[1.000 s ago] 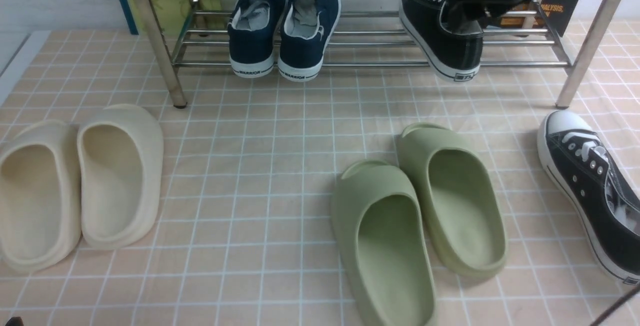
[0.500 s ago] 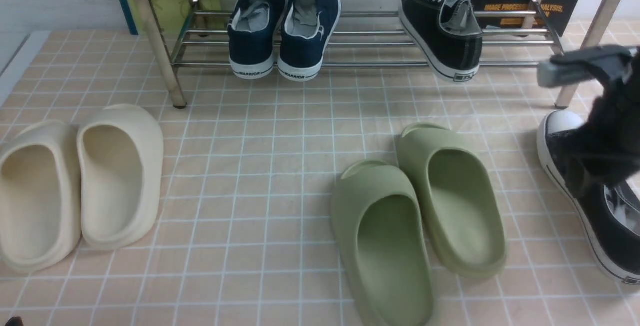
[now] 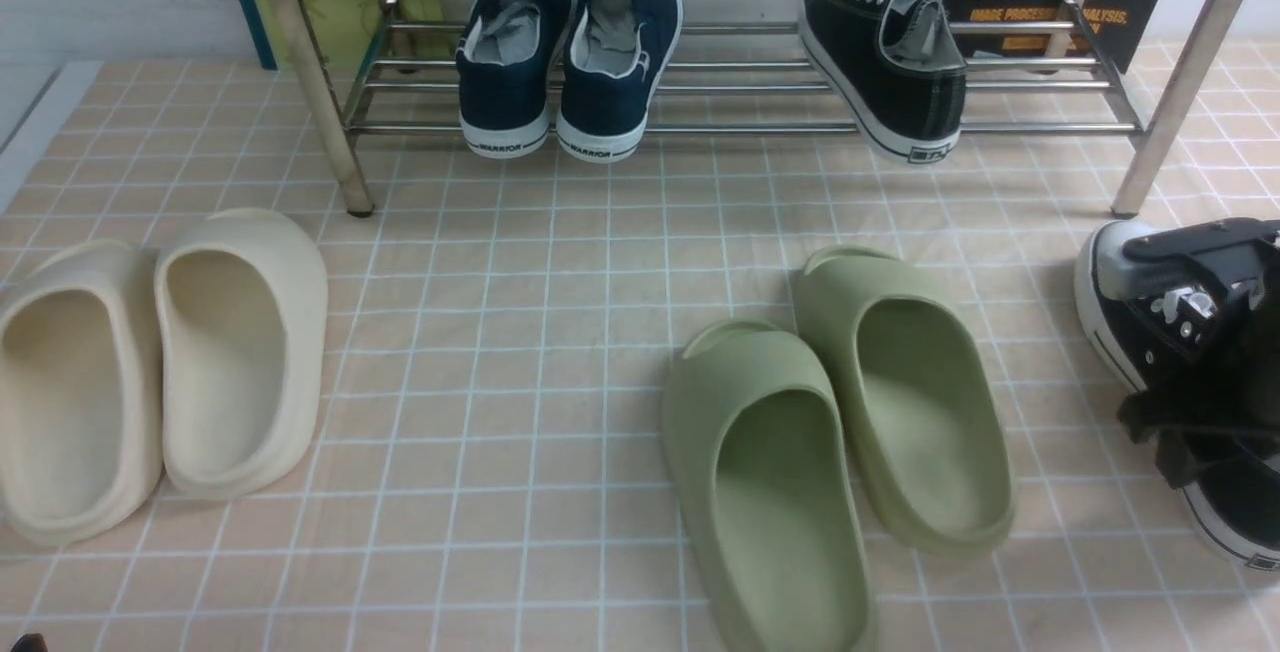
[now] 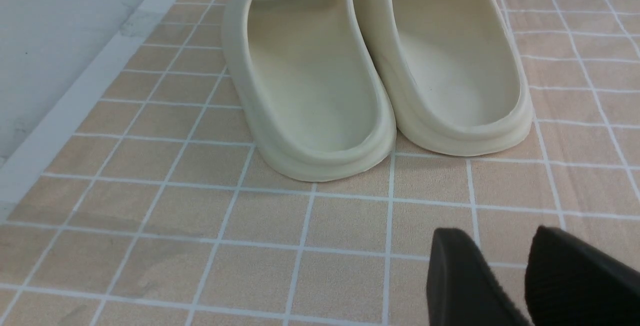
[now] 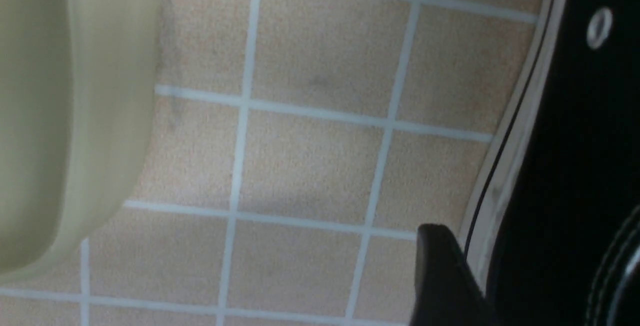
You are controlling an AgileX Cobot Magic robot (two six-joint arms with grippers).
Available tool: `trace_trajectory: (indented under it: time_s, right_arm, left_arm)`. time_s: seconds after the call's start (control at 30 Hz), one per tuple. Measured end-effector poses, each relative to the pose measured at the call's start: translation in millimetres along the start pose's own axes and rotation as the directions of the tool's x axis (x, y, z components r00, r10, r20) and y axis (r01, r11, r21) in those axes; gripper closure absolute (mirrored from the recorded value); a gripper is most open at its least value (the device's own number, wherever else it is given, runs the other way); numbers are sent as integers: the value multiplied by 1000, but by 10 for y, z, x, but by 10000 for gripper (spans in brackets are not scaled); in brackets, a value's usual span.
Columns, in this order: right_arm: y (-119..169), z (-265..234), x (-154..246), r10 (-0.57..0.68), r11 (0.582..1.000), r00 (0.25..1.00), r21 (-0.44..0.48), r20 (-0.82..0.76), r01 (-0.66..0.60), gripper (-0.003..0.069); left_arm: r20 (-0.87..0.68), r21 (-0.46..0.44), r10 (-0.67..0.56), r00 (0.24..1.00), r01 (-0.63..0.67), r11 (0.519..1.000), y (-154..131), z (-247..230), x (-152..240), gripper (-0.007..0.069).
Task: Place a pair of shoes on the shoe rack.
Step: Use the right arm to grab the shoe closest to it, then use the right arm to put a shoe into the shoe rack
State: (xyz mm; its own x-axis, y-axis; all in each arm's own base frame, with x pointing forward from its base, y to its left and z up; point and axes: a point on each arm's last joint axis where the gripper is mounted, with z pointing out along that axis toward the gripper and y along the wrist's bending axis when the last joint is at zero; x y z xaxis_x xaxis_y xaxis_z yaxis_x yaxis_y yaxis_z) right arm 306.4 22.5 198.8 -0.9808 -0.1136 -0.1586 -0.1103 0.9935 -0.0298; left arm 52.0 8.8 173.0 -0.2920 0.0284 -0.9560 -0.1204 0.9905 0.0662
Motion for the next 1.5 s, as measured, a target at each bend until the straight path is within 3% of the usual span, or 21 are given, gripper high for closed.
trace_trajectory:
  time_s: [0.13, 0.17, 0.27, 0.53, 0.8, 1.23, 1.5]
  right_arm:
    - [-10, -2, -11, -9, 1000, 1000, 11, 11, 9, 520]
    - [-18, -9, -16, -17, 1000, 1000, 20, 16, 16, 603]
    - [-22, -55, -34, -18, 1000, 999, 23, 31, 17, 664]
    - [93, -626, -134, -51, 999, 994, 15, 100, 50, 664]
    - [200, -1132, -586, -118, 993, 949, 25, 291, 116, 664]
    - [171, -856, -1434, -194, 978, 930, 131, 311, 160, 664]
    - [176, -608, -1860, -290, 953, 872, 207, 395, 223, 664]
  left_arm:
    - [0, 0, 0, 1000, 0, 1000, 0, 0, 0, 389]
    - [0, 0, 1, 1000, -1, 1000, 0, 0, 0, 389]
    - [0, -1, 3, 1000, -3, 1000, 1, 0, 0, 389]
    - [0, -2, 4, 1000, -4, 1000, 2, 0, 0, 389]
    - [0, -2, 4, 1000, -4, 1000, 2, 0, 0, 389]
    - [0, -2, 4, 1000, -4, 1000, 2, 0, 0, 389]
    - [0, -2, 5, 1000, -5, 1000, 2, 0, 0, 388]
